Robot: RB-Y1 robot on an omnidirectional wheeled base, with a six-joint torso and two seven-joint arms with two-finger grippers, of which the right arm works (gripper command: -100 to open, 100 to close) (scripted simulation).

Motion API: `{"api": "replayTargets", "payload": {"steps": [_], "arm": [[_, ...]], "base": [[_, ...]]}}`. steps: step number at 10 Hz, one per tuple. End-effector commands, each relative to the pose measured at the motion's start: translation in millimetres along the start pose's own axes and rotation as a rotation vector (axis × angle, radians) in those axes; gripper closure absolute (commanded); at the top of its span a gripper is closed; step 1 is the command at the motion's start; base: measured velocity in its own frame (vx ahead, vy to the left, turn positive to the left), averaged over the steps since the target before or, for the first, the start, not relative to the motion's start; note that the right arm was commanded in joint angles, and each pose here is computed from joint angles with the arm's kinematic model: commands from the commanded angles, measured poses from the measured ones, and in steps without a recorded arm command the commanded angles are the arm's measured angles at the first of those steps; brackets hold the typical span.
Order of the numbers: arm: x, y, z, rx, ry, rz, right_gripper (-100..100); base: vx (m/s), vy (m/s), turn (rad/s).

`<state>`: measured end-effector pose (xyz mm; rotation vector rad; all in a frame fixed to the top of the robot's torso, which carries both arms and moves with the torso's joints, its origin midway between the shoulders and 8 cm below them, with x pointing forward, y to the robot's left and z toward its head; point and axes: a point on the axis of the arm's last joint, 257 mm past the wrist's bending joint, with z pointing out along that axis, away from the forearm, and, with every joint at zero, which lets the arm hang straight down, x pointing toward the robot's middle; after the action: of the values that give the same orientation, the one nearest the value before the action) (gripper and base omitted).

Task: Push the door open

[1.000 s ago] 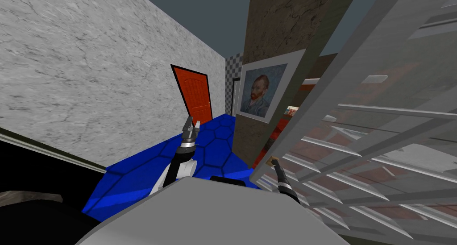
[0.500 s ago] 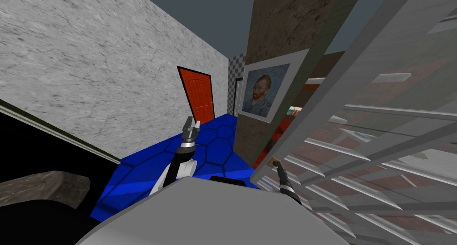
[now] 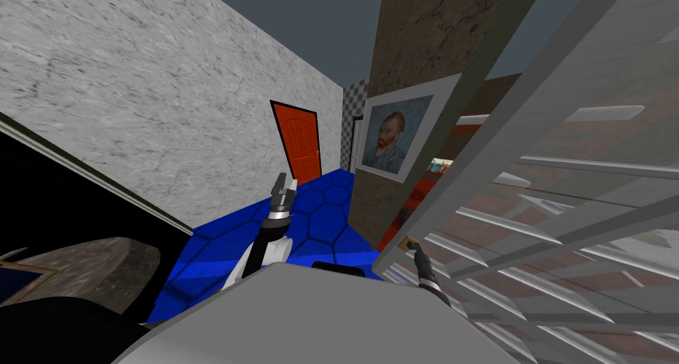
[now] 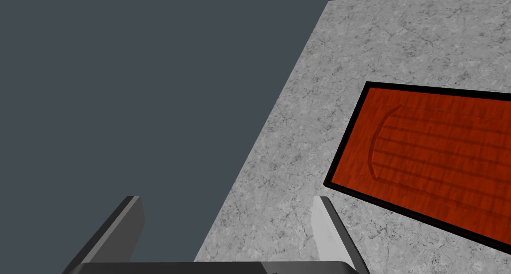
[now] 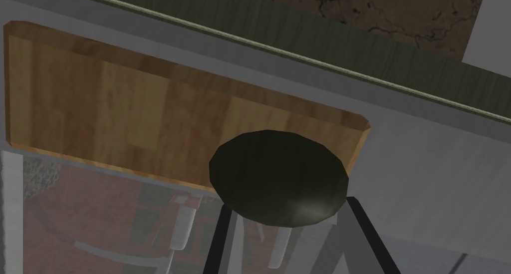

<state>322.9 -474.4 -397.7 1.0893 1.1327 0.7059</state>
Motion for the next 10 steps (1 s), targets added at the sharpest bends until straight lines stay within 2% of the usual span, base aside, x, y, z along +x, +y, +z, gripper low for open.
{"api": "replayTargets", "payload": {"steps": [1, 5, 6, 10], "arm": [[4.0, -4.1, -7.5, 0.013, 0.000, 0.065, 100], [-3.3, -6.6, -14.4, 0.017, -0.017, 0.169, 100], [-3.3, -6.6, -14.4, 0.017, -0.017, 0.172, 100], [-14.4, -10.3, -25.1, 0.020, -0.044, 0.305, 100]], "base": [[-0.074, -0.016, 0.153], [-0.048, -0.011, 0.065], [-0.041, -0.010, 0.060], [-0.053, -0.009, 0.090]]}}
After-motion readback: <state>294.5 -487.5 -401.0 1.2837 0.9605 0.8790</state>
